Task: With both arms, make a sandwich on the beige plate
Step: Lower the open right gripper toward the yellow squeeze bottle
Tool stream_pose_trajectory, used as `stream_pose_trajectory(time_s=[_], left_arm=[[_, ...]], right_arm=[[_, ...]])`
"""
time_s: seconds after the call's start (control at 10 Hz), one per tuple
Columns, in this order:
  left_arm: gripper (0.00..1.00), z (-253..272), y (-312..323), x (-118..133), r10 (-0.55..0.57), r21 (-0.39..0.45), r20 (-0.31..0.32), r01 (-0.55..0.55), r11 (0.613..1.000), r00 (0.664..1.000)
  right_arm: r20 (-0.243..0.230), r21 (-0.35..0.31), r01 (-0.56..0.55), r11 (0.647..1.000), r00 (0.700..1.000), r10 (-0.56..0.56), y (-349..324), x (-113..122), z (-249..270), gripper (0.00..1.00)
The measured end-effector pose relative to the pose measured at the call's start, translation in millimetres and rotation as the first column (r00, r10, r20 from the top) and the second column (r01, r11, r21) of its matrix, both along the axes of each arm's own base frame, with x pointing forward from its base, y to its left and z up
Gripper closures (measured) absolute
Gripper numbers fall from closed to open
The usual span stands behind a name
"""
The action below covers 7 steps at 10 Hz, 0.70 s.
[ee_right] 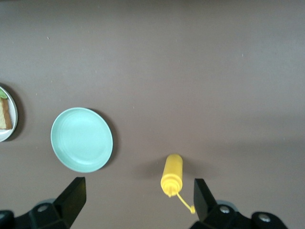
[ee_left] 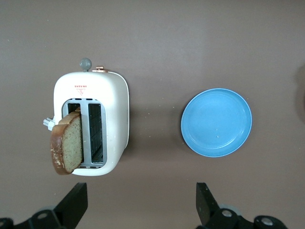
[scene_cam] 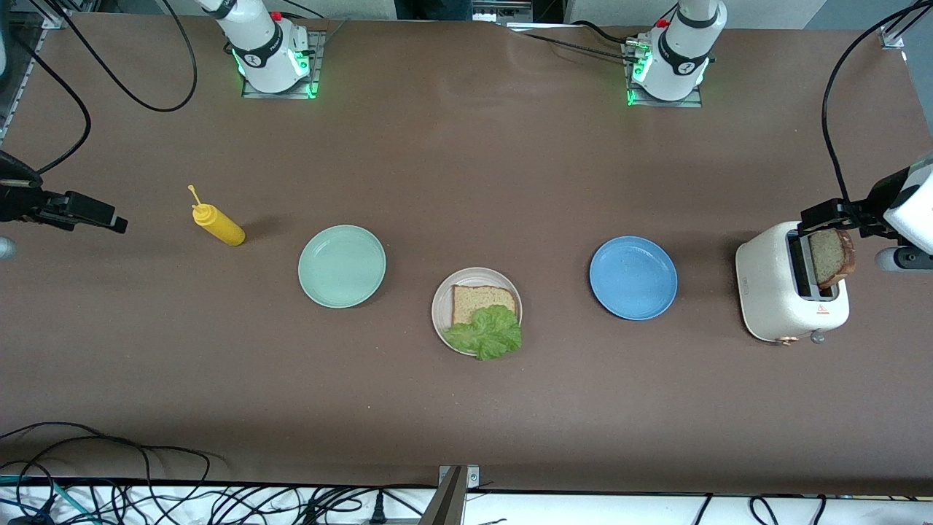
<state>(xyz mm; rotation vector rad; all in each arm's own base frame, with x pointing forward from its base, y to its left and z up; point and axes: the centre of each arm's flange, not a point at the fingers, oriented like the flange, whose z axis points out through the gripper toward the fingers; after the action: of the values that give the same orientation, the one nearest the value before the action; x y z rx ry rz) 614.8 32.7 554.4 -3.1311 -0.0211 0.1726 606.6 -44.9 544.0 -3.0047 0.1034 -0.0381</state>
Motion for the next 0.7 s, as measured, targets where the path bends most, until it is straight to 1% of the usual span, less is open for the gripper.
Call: stream_pose_trajectory(time_s=[0.1,0.4,0.6,0.7], left_arm=[[0.0,0,0,0,0.0,0.0,0.0,0.0,1.0,1.0],[0.0,0,0,0,0.0,0.0,0.0,0.0,1.0,1.0],[0.0,0,0,0,0.0,0.0,0.0,0.0,1.0,1.0],[0.0,0,0,0,0.0,0.0,0.0,0.0,1.0,1.0]], right_arm=[[0.022,-0.004,-0.004,1.0,1.0,0.005,5,-5,-10,0.0],[-0.004,-0.001,-0.004,1.0,1.0,0.004,6,-13,-33,0.0],[-0.021,0.0,-0.057,0.998,0.998,0.057,3,-19,-46,0.0],[-0.021,-0.001,-0.113,0.994,0.993,0.113,-9,-22,-52,0.0]])
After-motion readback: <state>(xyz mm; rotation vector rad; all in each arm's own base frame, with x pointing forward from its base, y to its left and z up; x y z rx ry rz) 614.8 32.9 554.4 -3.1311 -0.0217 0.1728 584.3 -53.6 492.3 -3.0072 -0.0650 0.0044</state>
